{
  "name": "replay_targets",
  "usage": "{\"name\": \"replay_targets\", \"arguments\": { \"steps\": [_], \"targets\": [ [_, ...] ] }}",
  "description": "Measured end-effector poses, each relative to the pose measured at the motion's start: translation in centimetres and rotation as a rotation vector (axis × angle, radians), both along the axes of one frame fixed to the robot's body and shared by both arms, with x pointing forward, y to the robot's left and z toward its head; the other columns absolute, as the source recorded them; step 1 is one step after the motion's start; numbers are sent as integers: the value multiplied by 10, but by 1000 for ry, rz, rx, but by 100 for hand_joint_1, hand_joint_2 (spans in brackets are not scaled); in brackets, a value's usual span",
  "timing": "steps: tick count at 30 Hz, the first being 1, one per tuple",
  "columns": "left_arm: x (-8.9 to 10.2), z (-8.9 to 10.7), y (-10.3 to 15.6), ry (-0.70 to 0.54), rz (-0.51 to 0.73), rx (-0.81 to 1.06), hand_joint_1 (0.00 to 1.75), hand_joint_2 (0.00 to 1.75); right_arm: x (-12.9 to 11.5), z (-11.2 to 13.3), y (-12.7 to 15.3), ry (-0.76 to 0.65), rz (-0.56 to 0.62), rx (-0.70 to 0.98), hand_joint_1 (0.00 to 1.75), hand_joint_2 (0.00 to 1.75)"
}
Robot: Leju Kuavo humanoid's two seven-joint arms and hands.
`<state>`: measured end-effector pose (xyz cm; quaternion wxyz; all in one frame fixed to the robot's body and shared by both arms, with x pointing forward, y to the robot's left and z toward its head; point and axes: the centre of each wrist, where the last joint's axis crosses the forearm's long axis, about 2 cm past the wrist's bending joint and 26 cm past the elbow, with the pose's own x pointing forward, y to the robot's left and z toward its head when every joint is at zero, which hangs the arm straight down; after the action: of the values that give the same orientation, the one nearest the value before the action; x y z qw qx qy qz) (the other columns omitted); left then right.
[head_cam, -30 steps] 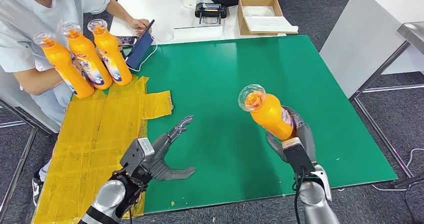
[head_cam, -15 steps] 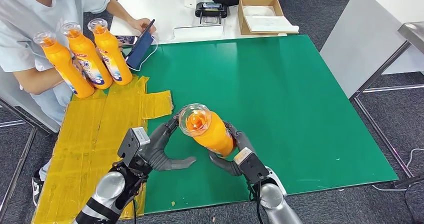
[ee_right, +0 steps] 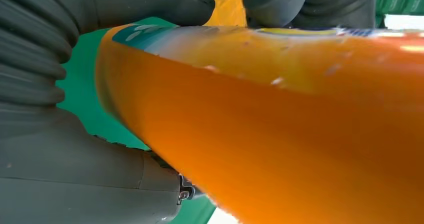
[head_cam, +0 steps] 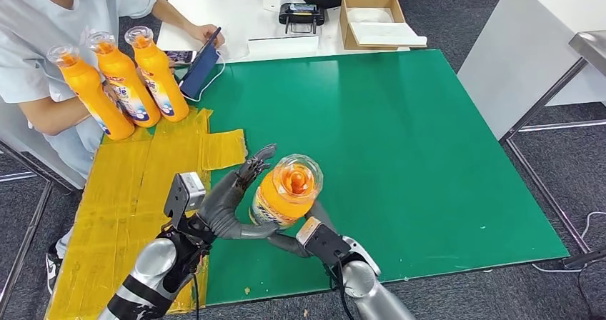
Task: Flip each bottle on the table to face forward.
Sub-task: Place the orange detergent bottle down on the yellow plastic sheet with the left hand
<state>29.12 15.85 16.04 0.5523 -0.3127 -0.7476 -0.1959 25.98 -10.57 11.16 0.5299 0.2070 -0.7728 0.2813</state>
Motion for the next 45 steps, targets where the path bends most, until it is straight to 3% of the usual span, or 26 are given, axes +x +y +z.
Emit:
{"name": "replay_targets", "arguments": {
  "steps": [13,14,17,18,45],
  "targets": [
    [-8,4,-8,8,-150,-137,0,175,-2,-7,8,21,44,13,175,175],
    [-9,4,-9,8,-155,-145,20,175,-2,-8,8,23,45,14,175,175],
    [-12,4,-10,3,-161,-159,149,175,-2,-9,8,28,49,16,175,175],
    [-13,4,-10,-2,-161,-162,172,175,-3,-10,8,30,50,16,175,175],
    [-22,5,-15,-98,-148,-136,175,175,-5,-15,9,39,68,20,175,175]
  ]
}}
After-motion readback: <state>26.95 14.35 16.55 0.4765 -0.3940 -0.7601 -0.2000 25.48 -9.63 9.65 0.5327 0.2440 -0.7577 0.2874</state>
